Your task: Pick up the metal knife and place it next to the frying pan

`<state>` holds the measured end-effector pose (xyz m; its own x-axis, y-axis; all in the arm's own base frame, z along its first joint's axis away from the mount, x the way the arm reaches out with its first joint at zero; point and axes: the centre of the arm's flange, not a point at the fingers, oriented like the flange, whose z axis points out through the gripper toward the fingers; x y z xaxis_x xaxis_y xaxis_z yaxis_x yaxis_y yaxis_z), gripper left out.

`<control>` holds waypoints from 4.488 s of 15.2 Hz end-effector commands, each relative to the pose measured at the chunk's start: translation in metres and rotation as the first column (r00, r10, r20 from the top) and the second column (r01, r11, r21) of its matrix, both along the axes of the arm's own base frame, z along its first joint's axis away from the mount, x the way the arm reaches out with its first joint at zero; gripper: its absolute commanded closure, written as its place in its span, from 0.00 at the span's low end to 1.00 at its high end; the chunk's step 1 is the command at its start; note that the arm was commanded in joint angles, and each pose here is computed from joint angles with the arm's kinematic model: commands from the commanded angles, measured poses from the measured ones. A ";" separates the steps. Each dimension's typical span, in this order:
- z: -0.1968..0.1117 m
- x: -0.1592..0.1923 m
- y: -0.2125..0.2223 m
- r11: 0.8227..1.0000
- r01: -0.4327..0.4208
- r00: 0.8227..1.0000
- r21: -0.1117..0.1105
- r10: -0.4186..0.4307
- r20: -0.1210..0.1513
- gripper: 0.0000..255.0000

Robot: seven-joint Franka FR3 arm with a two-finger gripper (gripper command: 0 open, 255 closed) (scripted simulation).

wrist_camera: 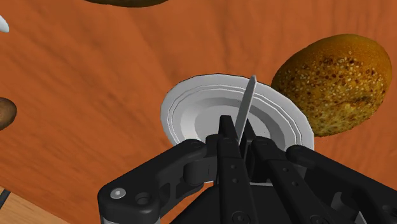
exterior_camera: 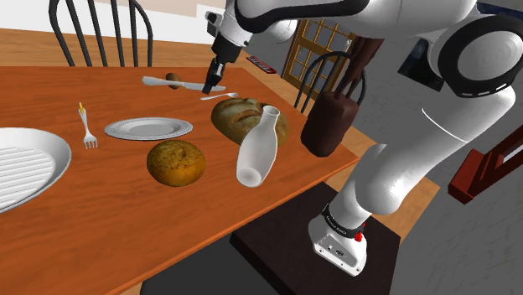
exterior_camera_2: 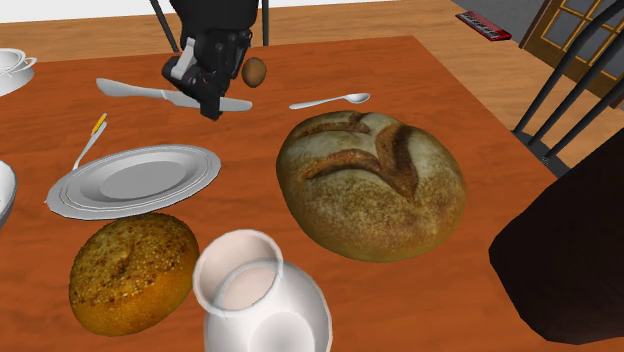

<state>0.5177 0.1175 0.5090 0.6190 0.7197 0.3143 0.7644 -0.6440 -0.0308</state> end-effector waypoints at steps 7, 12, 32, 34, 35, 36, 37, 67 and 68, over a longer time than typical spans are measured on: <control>0.042 0.000 0.000 1.000 0.000 1.000 0.000 0.000 -0.001 1.00; 0.068 0.000 0.000 1.000 0.000 1.000 0.000 0.000 -0.001 1.00; 0.090 -0.093 0.175 1.000 0.000 1.000 0.000 0.000 -0.001 1.00; 0.089 -0.106 0.198 1.000 0.000 1.000 0.000 0.000 -0.001 1.00; 0.089 -0.112 0.210 1.000 0.000 1.000 0.000 0.000 -0.001 1.00; 0.089 -0.118 0.221 1.000 0.000 1.000 0.000 0.000 -0.001 1.00; 0.089 -0.124 0.233 1.000 0.000 1.000 0.000 0.000 -0.001 1.00; 0.010 -0.217 0.407 1.000 0.000 1.000 0.000 0.000 -0.001 1.00; 0.005 -0.217 0.407 1.000 0.000 1.000 0.000 0.000 -0.001 1.00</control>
